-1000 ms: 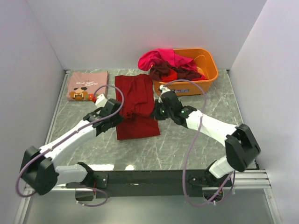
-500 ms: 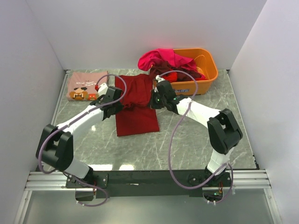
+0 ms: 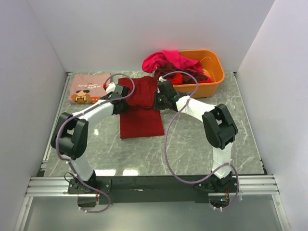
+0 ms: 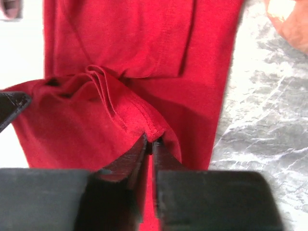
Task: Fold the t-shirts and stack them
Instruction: Fold the tshirt
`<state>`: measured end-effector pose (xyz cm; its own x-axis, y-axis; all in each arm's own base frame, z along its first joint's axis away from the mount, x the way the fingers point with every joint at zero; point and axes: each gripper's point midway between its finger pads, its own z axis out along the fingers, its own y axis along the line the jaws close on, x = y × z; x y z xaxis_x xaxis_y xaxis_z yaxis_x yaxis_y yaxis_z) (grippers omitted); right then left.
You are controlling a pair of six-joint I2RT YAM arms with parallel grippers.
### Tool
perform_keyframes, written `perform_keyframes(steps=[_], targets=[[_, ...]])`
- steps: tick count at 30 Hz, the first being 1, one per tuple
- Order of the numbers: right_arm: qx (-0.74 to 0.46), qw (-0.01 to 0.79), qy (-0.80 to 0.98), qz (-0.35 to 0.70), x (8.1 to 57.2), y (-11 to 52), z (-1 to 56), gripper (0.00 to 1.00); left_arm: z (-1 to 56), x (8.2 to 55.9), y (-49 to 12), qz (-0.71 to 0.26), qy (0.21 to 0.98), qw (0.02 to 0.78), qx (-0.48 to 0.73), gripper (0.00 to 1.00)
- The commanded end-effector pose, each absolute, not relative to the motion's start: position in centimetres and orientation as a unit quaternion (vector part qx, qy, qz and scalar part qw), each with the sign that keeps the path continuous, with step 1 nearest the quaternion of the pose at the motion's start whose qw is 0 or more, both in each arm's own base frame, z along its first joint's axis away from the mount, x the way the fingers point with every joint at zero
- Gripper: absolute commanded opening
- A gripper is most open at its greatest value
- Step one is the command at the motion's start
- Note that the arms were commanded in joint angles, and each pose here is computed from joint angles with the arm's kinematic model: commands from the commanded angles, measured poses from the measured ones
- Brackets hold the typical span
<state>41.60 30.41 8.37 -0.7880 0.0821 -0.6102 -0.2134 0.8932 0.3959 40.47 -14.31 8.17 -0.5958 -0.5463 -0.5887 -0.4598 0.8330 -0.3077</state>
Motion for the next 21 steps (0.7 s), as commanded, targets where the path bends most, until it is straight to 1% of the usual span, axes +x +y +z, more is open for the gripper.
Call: perform_keyframes(steps=[1, 2, 3, 4, 5, 6, 7, 8, 9, 10, 11, 13, 14, 15, 16, 18, 21], targets=[[-0.023, 0.347, 0.911, 0.224, 43.2, 30.2, 10.2, 0.22, 9.9, 42.5, -14.2, -0.061, 0.882, 0.372, -0.282, 0.29], [-0.023, 0.347, 0.91, 0.224, 43.2, 30.2, 10.4, 0.28, 9.8, 42.5, -14.2, -0.061, 0.884, 0.369, -0.28, 0.45], [-0.023, 0.347, 0.911, 0.224, 43.1, 30.2, 10.6, 0.33, 9.7, 42.5, -14.2, -0.06, 0.886, 0.366, -0.278, 0.56], [-0.022, 0.347, 0.911, 0.223, 43.0, 30.0, 10.6, 0.43, 9.9, 42.5, -14.3, -0.064, 0.886, 0.367, -0.275, 0.64], [-0.023, 0.349, 0.909, 0.228, 42.8, 30.1, 11.2, 0.46, 10.2, 42.5, -14.5, -0.068, 0.886, 0.369, -0.27, 0.82], [-0.024, 0.348, 0.908, 0.233, 42.6, 30.1, 11.4, 0.48, 10.6, 42.3, -14.6, -0.076, 0.886, 0.372, -0.268, 0.88], [-0.026, 0.342, 0.909, 0.237, 42.0, 30.1, 11.1, 0.53, 10.9, 42.2, -14.6, -0.078, 0.885, 0.373, -0.267, 0.92], [-0.031, 0.341, 0.905, 0.251, 41.5, 30.5, 11.5, 0.57, 11.1, 42.0, -14.6, -0.081, 0.885, 0.374, -0.265, 0.99], [-0.035, 0.342, 0.901, 0.265, 41.0, 30.6, 12.3, 0.58, 11.9, 41.6, -14.8, -0.094, 0.883, 0.377, -0.262, 0.99], [-0.038, 0.331, 0.904, 0.27, 40.0, 30.5, 11.7, 0.6, 11.5, 40.9, -14.7, -0.096, 0.887, 0.371, -0.259, 0.99], [-0.044, 0.333, 0.897, 0.288, 39.3, 31.0, 12.6, 0.6, 12.4, 40.3, -14.8, -0.109, 0.884, 0.375, -0.258, 0.99], [-0.041, 0.317, 0.903, 0.288, 37.5, 30.3, 11.3, 0.61, 11.3, 38.3, -15.1, -0.127, 0.893, 0.355, -0.247, 0.99], [-0.041, 0.324, 0.898, 0.295, 36.9, 30.2, 12.1, 0.61, 11.1, 37.5, -15.1, -0.136, 0.894, 0.35, -0.245, 0.99], [-0.039, 0.319, 0.899, 0.298, 36.2, 30.1, 11.8, 0.62, 10.7, 35.8, -14.8, -0.142, 0.896, 0.344, -0.243, 0.99], [-0.035, 0.305, 0.906, 0.291, 35.0, 29.3, 10.4, 0.63, 10.6, 34.8, -14.9, -0.153, 0.897, 0.337, -0.241, 0.99], [-0.031, 0.303, 0.906, 0.295, 33.9, 28.8, 10.4, 0.63, 10.0, 32.2, -14.4, -0.165, 0.898, 0.33, -0.241, 0.99], [-0.027, 0.277, 0.917, 0.286, 31.3, 27.4, 8.1, 0.64, 9.2, 29.1, -14.6, -0.198, 0.899, 0.313, -0.232, 0.99]])
